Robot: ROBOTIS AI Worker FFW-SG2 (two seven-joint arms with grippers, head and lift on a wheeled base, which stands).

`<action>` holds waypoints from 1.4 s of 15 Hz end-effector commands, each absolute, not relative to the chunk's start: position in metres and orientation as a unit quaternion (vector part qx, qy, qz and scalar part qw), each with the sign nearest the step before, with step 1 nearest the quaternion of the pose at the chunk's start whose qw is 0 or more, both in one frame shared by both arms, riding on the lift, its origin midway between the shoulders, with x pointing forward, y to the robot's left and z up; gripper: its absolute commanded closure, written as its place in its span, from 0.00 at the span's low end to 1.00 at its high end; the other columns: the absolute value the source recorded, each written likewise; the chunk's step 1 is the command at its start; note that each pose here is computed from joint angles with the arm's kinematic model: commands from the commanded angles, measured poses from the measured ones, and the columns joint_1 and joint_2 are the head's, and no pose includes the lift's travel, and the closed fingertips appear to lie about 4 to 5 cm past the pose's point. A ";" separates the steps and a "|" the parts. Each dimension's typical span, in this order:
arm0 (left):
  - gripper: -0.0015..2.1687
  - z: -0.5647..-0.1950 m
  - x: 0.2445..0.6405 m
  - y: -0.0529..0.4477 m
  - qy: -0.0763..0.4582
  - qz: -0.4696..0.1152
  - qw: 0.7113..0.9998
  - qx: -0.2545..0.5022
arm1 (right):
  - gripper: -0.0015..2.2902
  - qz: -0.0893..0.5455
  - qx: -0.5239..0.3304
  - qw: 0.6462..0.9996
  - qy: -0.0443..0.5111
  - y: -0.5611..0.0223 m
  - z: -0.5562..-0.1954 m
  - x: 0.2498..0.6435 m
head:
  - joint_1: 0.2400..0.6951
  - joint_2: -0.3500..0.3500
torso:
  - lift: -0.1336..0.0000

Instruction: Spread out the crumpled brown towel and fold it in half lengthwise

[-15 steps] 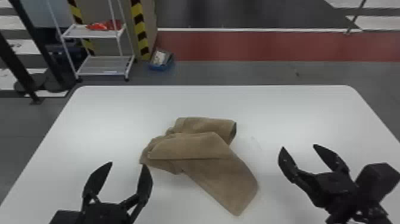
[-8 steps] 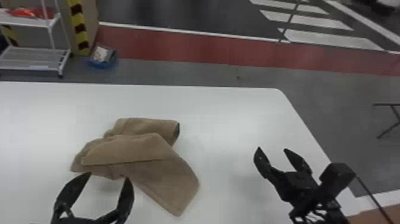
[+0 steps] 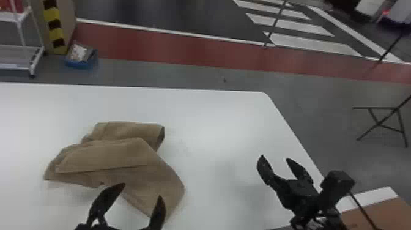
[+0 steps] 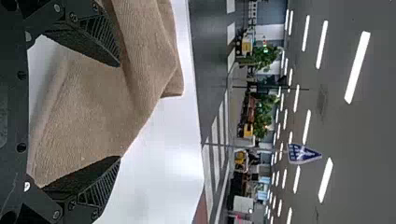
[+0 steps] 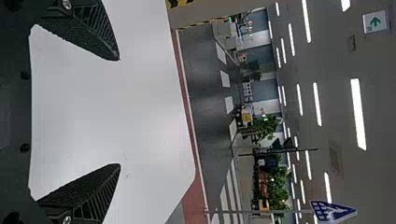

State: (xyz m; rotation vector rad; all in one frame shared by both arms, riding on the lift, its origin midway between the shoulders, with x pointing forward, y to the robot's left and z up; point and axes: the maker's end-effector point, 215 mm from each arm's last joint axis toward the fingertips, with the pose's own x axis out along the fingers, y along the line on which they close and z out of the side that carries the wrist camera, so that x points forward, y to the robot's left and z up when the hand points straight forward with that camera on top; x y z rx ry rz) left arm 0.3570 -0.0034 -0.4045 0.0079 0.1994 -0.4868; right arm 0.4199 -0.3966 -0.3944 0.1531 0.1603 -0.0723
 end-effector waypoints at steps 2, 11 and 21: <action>0.09 -0.428 0.343 -0.049 0.147 -0.301 0.942 0.013 | 0.03 -0.043 0.081 0.992 0.083 -0.403 -0.398 0.417 | 1.00 0.00 | 0.07; 0.10 -0.468 0.333 -0.082 0.207 -0.330 0.920 0.040 | 0.03 -0.043 0.081 0.992 0.088 -0.403 -0.401 0.416 | 1.00 0.00 | 0.07; 0.35 -0.478 0.334 -0.076 0.225 -0.329 0.916 0.045 | 0.03 -0.042 0.079 0.992 0.088 -0.402 -0.398 0.412 | 1.00 0.00 | 0.07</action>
